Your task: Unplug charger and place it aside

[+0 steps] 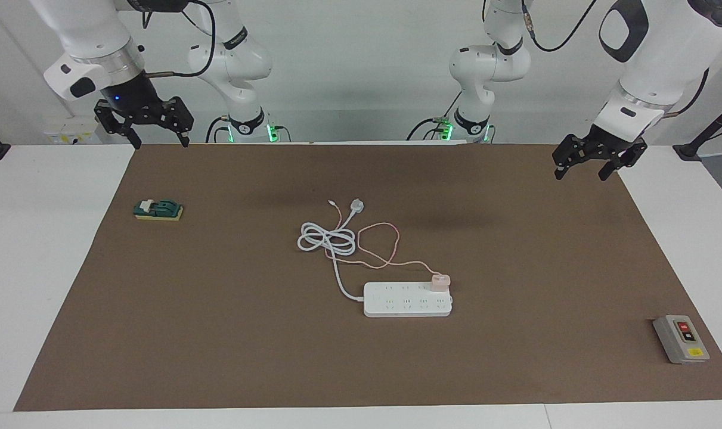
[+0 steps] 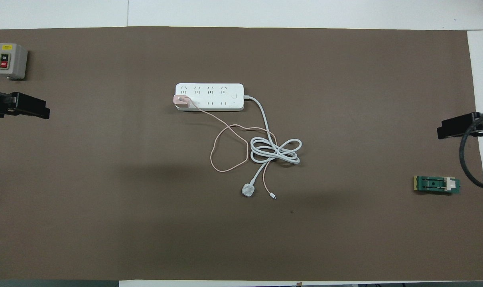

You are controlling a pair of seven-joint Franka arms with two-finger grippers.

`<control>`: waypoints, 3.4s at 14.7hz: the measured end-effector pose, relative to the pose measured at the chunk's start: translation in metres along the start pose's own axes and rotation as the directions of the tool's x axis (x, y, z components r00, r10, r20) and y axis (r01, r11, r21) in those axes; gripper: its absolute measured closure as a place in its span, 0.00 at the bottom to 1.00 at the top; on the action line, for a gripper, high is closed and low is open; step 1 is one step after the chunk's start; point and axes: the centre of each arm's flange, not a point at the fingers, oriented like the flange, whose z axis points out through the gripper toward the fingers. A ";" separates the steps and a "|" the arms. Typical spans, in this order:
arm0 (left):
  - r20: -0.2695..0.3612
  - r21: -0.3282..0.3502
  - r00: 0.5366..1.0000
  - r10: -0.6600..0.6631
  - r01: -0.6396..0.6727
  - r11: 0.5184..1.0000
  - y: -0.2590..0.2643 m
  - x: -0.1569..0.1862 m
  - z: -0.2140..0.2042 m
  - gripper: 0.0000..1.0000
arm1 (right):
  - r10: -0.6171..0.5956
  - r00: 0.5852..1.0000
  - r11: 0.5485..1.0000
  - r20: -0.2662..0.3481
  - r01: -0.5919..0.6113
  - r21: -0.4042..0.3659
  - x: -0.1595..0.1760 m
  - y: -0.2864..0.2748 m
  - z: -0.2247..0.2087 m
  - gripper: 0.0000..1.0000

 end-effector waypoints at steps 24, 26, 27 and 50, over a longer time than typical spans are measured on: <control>0.000 0.000 1.000 0.000 0.000 1.000 0.000 0.000 0.000 0.00 | 0.693 0.669 0.673 0.269 -0.734 0.090 0.053 -0.118 0.105 0.00; 0.000 0.000 1.000 0.000 0.000 1.000 0.000 0.000 0.000 0.00 | 0.763 0.561 0.564 0.321 -0.820 0.093 0.068 -0.149 0.130 0.00; 0.000 0.000 1.000 0.000 0.000 1.000 0.000 0.000 0.000 0.00 | 0.786 0.511 0.514 0.347 -0.853 0.092 0.075 -0.161 0.142 0.00; -0.159 -0.016 0.980 -0.124 0.123 0.992 -0.015 0.012 -0.015 0.00 | 0.612 0.003 0.007 0.791 -1.000 -0.002 0.185 -0.291 0.353 0.00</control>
